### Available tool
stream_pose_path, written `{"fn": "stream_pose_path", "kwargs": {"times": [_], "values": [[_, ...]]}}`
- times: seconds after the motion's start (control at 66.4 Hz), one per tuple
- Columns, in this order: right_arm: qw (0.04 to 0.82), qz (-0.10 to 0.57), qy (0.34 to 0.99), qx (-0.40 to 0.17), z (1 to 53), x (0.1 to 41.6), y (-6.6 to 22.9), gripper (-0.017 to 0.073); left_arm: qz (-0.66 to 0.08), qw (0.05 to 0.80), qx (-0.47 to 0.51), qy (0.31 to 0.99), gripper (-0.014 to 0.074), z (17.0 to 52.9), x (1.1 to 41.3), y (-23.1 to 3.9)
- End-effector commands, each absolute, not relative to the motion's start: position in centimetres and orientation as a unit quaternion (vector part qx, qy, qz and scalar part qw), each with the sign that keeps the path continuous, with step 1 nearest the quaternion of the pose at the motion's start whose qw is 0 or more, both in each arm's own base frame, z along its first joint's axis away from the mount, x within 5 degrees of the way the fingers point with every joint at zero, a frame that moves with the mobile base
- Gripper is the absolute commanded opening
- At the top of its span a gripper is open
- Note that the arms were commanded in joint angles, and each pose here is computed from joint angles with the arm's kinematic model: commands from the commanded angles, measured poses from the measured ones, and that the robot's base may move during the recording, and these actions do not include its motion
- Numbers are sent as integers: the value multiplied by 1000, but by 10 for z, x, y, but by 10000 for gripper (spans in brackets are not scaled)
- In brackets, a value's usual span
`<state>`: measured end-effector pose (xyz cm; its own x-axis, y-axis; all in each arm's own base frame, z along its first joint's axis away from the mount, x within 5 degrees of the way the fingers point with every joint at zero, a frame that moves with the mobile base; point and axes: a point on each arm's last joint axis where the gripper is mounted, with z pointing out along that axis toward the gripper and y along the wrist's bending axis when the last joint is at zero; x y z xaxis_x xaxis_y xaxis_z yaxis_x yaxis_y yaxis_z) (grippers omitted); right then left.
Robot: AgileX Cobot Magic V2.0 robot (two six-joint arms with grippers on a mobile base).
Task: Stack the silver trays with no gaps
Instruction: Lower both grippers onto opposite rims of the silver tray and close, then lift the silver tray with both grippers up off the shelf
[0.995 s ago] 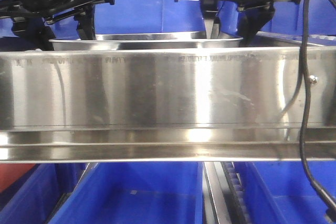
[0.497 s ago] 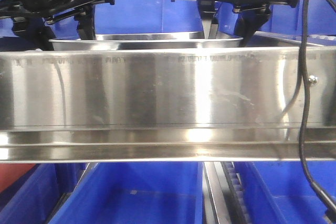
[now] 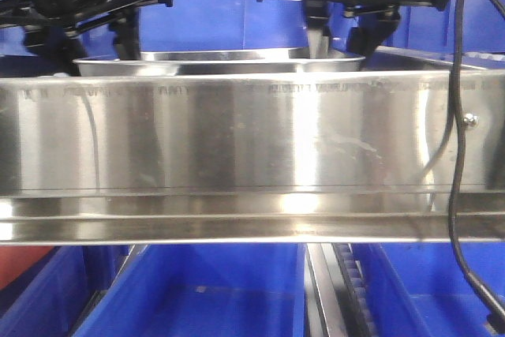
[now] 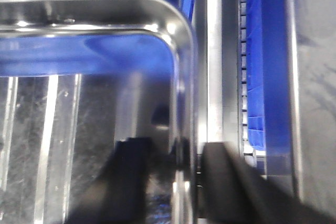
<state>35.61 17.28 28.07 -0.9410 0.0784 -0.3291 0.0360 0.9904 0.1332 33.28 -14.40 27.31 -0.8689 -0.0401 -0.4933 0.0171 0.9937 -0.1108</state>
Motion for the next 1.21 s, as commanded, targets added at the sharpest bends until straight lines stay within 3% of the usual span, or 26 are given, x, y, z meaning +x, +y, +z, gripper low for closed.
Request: {"fn": "stream_pose_path", "kwargs": {"times": [0.0, 0.06, 0.286, 0.558, 0.754, 0.874, 1.191], "values": [[166, 59, 984, 29, 281, 356, 172, -6, -46, 234, -5, 971, 58, 269, 330, -144], [165, 58, 984, 29, 281, 356, 172, -23, -46, 234, -5, 971, -35, 269, 330, -144], [174, 63, 982, 29, 286, 355, 171, -22, -49, 240, -6, 970, -8, 274, 331, -145], [255, 84, 963, 26, 335, 339, 160, -22, -83, 314, -9, 946, -8, 336, 318, -141], [342, 61, 937, 43, 383, 312, 149, -22, -86, 374, -8, 923, -15, 371, 293, -140], [376, 84, 922, 33, 402, 292, 149, -22, -92, 409, -11, 908, -15, 389, 273, -142], [416, 79, 905, 40, 398, 231, 144, -22, -135, 471, 1, 872, -15, 390, 211, -146]]}}
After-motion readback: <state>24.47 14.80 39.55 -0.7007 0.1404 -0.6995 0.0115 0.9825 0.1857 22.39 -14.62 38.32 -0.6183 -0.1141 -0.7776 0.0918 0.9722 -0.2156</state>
